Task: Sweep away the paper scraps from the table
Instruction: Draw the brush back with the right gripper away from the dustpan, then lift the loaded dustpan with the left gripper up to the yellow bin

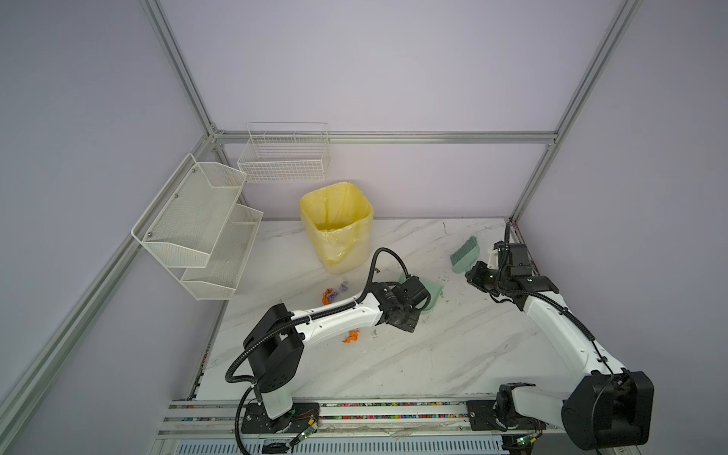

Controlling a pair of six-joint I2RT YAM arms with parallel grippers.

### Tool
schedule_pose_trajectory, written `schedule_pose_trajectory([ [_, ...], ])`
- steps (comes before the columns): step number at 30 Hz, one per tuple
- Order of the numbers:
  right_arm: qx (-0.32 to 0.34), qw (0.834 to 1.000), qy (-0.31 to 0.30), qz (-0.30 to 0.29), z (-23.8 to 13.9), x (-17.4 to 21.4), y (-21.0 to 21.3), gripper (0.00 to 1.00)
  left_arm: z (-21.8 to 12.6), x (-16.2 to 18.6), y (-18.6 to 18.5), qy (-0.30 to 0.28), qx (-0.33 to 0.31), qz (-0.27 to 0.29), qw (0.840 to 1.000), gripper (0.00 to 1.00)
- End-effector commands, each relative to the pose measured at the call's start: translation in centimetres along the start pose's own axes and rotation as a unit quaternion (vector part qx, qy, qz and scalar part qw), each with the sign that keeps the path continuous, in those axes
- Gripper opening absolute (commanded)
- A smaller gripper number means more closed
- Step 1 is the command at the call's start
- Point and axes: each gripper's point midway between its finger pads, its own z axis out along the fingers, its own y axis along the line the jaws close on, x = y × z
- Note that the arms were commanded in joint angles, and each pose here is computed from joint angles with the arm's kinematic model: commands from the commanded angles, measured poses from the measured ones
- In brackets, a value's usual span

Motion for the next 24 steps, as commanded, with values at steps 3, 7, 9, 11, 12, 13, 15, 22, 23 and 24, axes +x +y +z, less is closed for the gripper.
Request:
schedule_pose_trajectory([
  [3,-0.042,0.999,-0.015,0.011,0.5,-0.4,1.2,0.0,-3.9,-2.7,-1.0,-0.046,0.037,-0.025,0.998,0.07],
  [7,-0.046,0.999,-0.012,0.026,0.7,0.8,0.5,0.0,-5.2,-2.7,-1.1,-0.044,0.055,-0.027,0.997,0.08],
  [9,-0.047,0.998,-0.007,0.03,0.6,1.5,0.2,0.0,-5.9,-2.9,-1.2,-0.048,0.062,-0.029,0.997,0.08],
  [11,-0.049,0.998,-0.006,0.031,0.5,2.0,0.0,0.0,-6.6,-3.2,-1.2,-0.054,0.069,-0.033,0.996,0.08],
  [12,-0.049,0.998,-0.004,0.032,0.4,2.2,-0.1,0.0,-7.1,-3.4,-1.3,-0.058,0.075,-0.035,0.995,0.08],
  [13,-0.048,0.998,-0.001,0.031,0.3,2.5,-0.2,0.0,-7.6,-3.6,-1.3,-0.062,0.079,-0.036,0.994,0.08],
  [15,-0.04,0.999,-0.001,0.03,0.1,2.6,-0.6,0.0,-8.3,-4.1,-1.4,-0.073,0.083,-0.035,0.993,0.09],
  [22,-0.044,0.999,0.016,0.011,0.1,3.0,-0.2,0.0,-10.6,-6.7,-1.6,-0.11,0.098,-0.024,0.989,0.09],
  [23,-0.042,0.999,0.017,0.006,0.1,3.0,-0.2,0.0,-11.0,-7.1,-1.6,-0.114,0.101,-0.026,0.988,0.09],
  [24,-0.042,0.999,0.017,0.003,0.0,2.9,-0.2,0.0,-11.3,-7.5,-1.5,-0.118,0.103,-0.029,0.987,0.09],
])
